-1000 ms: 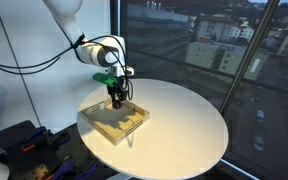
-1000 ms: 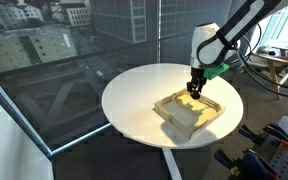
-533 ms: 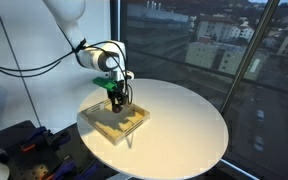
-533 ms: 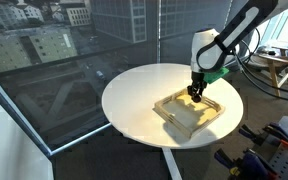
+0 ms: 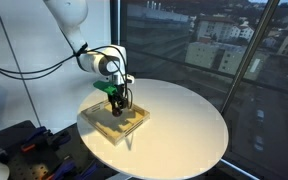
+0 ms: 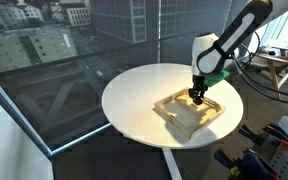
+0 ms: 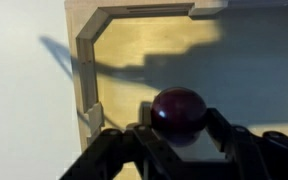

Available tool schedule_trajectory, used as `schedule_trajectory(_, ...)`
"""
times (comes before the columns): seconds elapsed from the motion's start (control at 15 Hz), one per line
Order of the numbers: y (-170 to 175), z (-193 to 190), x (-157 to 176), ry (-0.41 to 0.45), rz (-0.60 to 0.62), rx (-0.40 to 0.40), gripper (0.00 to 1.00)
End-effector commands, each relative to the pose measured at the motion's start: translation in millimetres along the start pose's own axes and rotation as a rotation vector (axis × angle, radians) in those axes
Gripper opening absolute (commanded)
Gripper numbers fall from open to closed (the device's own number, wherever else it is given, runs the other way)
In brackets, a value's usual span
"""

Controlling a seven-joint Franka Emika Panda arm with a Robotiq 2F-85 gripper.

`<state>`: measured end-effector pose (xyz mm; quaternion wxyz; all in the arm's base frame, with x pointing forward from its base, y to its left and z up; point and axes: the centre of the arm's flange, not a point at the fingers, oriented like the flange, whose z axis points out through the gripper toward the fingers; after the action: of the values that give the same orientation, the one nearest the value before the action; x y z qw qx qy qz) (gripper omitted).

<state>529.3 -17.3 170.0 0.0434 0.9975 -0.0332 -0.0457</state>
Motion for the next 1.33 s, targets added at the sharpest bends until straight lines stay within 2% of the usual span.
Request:
schedule_trajectory(0.0, 0, 0, 3, 0.013, 0.018, -0.016, 0.44)
schedule_trajectory(0.07, 0, 0, 2, 0.013, 0.018, -0.018, 0.74)
schedule_trajectory(0.13, 0, 1, 2, 0.012, 0.019, -0.018, 0.82)
schedule_trajectory(0.2, 1, 1, 2, 0.011, 0.020, -0.019, 0.84)
schedule_trajectory(0.33, 1, 1, 3, 0.010, 0.022, -0.019, 1.00)
schedule_trajectory(1.27, 6, -13, 2, 0.020, 0.030, -0.012, 1.00)
